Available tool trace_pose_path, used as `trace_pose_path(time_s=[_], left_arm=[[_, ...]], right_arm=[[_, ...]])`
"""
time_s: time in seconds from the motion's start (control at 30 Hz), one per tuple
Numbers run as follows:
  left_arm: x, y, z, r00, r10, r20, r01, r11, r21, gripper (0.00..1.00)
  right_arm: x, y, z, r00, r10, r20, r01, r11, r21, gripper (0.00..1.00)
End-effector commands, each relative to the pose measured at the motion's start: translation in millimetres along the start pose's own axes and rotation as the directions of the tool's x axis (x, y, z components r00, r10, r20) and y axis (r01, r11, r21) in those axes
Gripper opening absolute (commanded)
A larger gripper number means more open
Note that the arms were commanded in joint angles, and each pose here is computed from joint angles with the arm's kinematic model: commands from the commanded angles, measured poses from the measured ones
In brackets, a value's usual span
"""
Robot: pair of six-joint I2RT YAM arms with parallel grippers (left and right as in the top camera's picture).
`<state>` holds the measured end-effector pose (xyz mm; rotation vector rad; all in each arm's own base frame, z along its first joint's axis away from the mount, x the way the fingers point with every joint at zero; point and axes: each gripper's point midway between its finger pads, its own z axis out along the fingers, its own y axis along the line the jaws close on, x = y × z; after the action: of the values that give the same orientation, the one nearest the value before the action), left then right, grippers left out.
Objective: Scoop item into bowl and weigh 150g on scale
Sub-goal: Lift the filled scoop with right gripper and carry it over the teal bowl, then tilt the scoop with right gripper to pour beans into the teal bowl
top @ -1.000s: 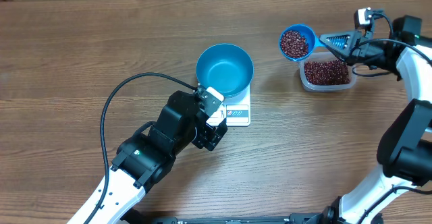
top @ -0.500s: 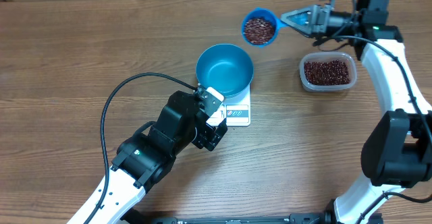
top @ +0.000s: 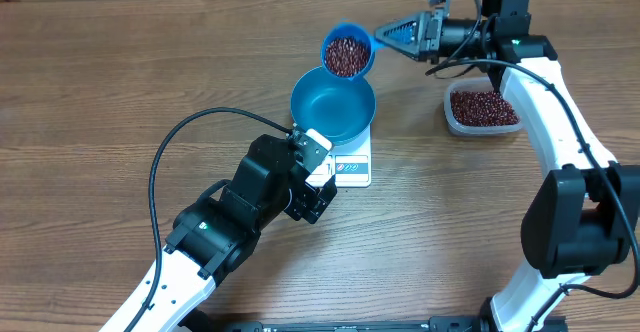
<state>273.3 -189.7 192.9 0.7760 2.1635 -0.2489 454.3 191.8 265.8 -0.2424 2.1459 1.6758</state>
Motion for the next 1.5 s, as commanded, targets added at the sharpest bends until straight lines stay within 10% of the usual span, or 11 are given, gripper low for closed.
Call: trace_pose_path(time_s=[0.0,1.47], left_arm=[[2.0,0.7,1.4,1.000,-0.006,-0.005,0.006,1.000,-0.005,1.00],[2.0,0.7,1.4,1.000,-0.006,-0.005,0.006,1.000,-0.005,1.00]], right_arm=[[-0.9,17.1,3.4,0.997,-0.080,0.015,0.079,0.995,0.055,0.04],[54.2,-53.2,61.7,0.896,-0.345,-0.279,0.444,0.673,0.592,0.04]])
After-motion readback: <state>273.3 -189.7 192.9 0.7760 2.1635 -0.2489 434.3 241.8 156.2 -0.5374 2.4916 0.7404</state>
